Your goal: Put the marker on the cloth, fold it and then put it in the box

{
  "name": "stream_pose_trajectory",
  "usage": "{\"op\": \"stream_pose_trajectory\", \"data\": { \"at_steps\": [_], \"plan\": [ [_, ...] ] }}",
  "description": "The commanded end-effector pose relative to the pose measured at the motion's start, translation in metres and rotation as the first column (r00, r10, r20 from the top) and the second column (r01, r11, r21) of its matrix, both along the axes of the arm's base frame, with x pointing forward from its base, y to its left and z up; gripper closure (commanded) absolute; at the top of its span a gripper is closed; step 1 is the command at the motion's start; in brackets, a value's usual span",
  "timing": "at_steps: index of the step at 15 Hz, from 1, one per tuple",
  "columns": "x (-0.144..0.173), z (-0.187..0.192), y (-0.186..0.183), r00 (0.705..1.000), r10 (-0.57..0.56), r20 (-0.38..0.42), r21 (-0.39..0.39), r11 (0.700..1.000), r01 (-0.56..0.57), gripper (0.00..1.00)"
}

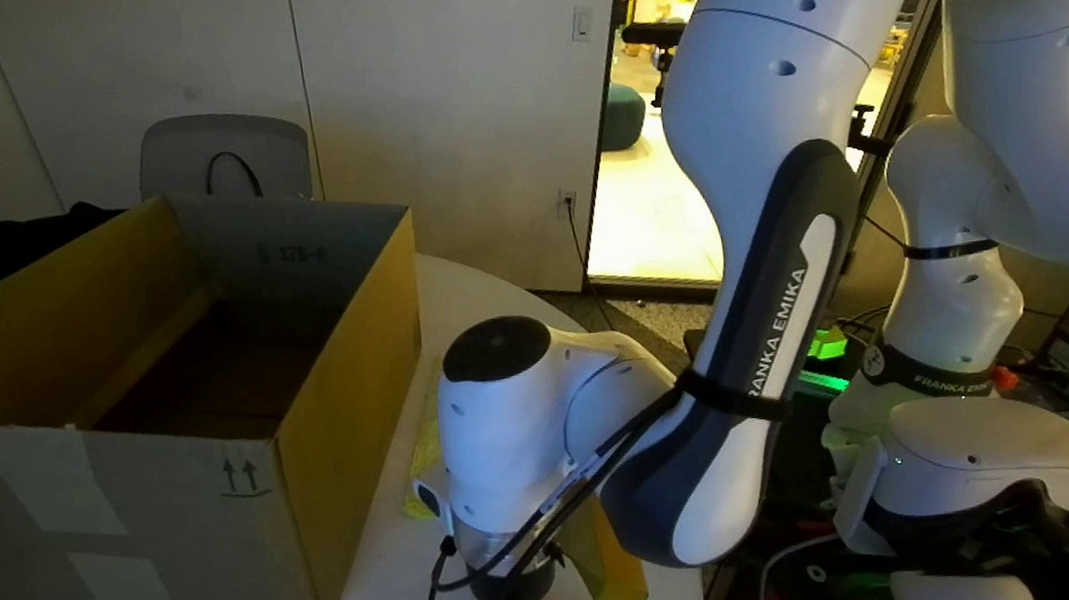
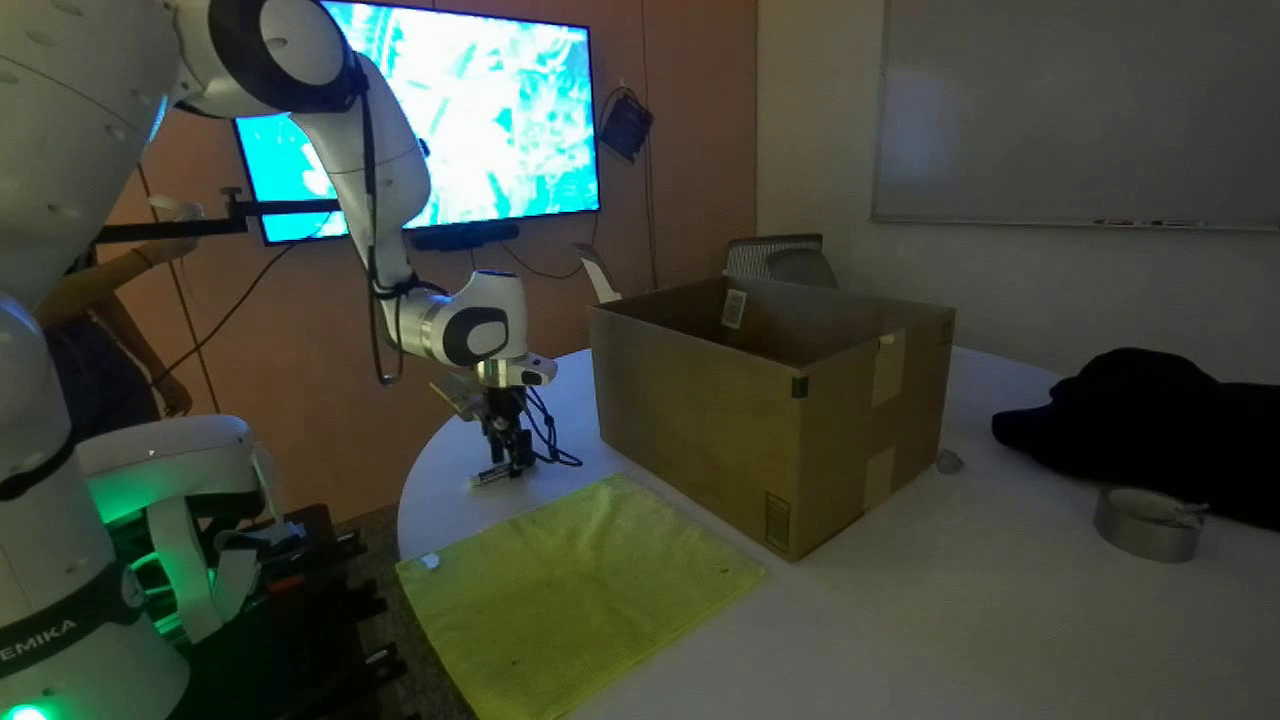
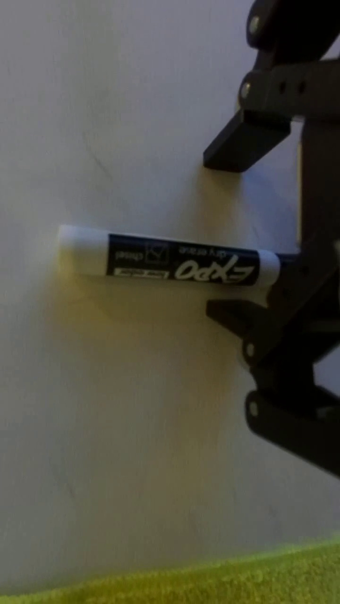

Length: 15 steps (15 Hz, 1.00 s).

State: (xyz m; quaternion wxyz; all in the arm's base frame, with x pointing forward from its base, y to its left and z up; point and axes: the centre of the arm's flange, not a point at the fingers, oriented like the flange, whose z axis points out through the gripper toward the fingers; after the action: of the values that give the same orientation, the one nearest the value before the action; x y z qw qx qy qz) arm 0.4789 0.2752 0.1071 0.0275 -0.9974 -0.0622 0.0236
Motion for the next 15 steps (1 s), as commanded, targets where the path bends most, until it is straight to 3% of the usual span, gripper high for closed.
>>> {"op": "stream_pose_trajectory", "data": {
  "at_steps": [1,5,7,8,15],
  "plan": [
    [0.008,0.007,0.005,1.000,0.023,-0.006,-0.030,0.999,-0.024,0.58],
    [0.007,0.022,0.002,0.998,0.055,-0.023,-0.051,0.997,-0.056,0.88],
    [0.004,0.026,0.001,0.997,0.076,-0.030,-0.066,0.995,-0.078,0.98],
    [0.003,0.028,0.000,0.996,0.085,-0.035,-0.077,0.993,-0.088,0.93],
    [-0.004,0.066,-0.038,0.994,0.105,-0.032,-0.131,0.986,-0.108,0.94]
  ]
}}
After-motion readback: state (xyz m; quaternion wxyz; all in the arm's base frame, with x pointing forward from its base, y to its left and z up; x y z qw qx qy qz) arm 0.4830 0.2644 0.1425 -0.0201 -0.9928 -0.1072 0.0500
